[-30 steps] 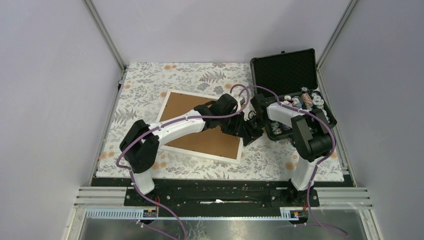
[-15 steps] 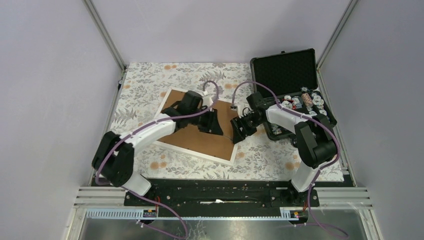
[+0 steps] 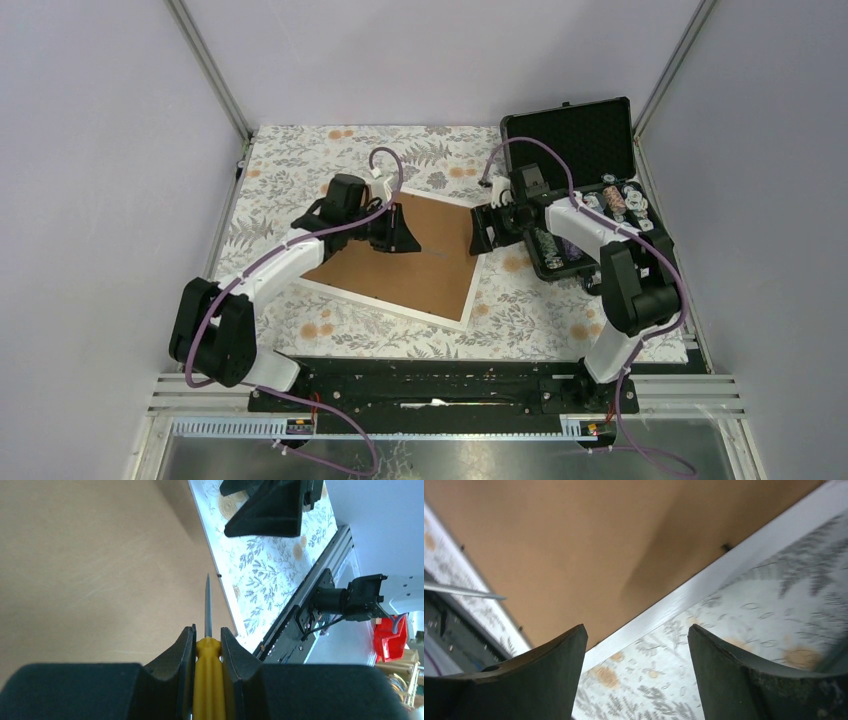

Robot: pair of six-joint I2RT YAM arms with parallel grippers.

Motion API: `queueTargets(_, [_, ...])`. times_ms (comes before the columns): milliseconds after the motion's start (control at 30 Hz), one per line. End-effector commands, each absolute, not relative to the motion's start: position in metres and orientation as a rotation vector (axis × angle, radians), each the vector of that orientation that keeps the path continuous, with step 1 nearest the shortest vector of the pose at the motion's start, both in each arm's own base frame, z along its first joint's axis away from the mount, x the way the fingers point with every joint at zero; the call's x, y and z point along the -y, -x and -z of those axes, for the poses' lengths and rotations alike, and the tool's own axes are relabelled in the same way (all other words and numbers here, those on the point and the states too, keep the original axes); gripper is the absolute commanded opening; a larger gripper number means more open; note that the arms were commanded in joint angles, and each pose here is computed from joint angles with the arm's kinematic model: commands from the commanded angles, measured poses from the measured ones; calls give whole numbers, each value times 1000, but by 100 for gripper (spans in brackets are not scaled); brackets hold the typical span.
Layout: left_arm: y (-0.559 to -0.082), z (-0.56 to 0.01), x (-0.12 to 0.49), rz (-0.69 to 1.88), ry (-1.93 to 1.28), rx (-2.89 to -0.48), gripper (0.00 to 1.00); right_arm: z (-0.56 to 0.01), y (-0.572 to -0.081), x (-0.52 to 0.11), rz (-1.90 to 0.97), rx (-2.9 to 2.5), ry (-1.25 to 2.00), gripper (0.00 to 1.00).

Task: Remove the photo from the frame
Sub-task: Release the photo frame item from the photo frame.

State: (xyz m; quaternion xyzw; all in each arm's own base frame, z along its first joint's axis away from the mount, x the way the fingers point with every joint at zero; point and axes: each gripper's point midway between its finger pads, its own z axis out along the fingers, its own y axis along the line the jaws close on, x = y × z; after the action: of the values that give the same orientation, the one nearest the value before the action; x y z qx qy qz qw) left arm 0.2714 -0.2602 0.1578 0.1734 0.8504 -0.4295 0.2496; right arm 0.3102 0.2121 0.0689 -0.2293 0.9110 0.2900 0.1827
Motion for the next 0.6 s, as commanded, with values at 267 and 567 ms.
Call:
queueTargets(267, [-308,-175,244,1144,-457,-2189,0,-44,-369,-209,-661,-2609,471,80])
queueTargets(567, [-310,-164,236,1158,-517,-2200,0,-17,-342,-246,-730,-2609,658,65])
